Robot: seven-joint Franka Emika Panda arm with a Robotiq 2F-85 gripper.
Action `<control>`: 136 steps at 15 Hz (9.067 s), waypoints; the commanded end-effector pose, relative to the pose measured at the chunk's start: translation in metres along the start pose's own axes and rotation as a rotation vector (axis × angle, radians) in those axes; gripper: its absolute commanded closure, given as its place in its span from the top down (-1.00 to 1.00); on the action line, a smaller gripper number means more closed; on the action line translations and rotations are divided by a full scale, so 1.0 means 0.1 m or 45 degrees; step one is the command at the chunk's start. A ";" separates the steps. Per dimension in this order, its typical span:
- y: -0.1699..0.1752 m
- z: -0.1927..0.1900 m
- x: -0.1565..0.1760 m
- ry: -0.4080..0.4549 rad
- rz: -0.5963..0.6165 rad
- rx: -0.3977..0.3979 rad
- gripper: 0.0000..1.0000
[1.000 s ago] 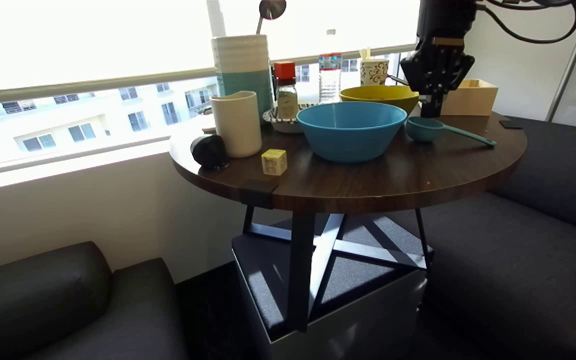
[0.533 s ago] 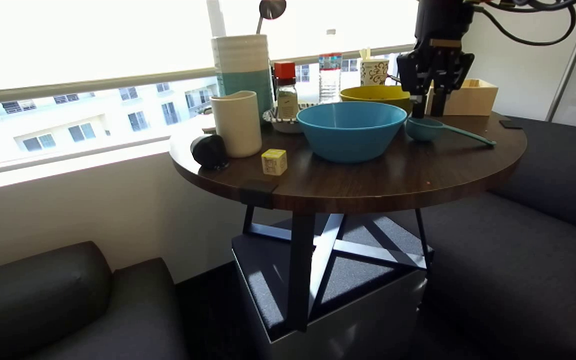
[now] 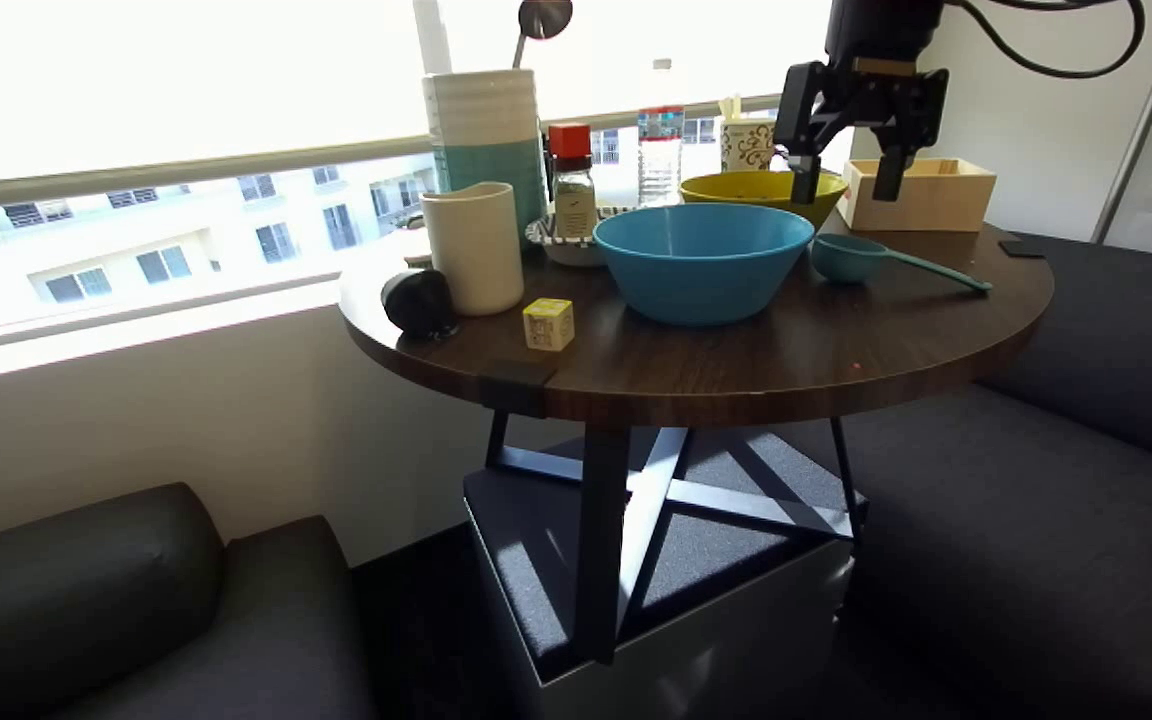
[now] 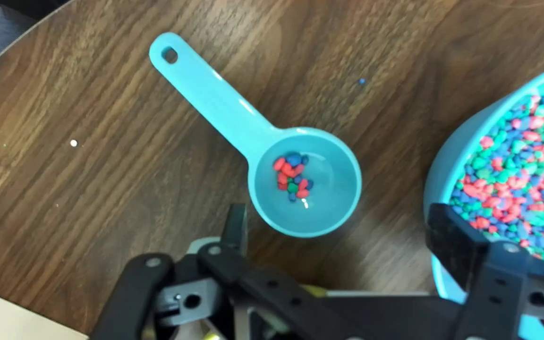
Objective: Place some cereal from the yellow bowl in the blue measuring cup then put the cereal back in the yellow bowl using the spoon
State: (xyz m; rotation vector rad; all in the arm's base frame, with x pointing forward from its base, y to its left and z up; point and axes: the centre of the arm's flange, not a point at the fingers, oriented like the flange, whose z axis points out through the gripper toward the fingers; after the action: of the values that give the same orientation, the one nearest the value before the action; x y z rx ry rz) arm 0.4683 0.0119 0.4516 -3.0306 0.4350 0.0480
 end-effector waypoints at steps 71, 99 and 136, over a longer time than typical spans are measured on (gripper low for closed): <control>0.07 0.12 -0.15 -0.040 -0.117 -0.014 0.16; 0.75 0.17 -0.56 -0.279 0.790 0.075 1.00; 1.04 0.44 -0.71 -0.165 1.726 0.381 1.00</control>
State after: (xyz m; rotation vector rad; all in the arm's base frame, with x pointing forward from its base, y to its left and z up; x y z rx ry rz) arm 0.3813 -0.0694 0.3934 -1.9429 2.0436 0.2246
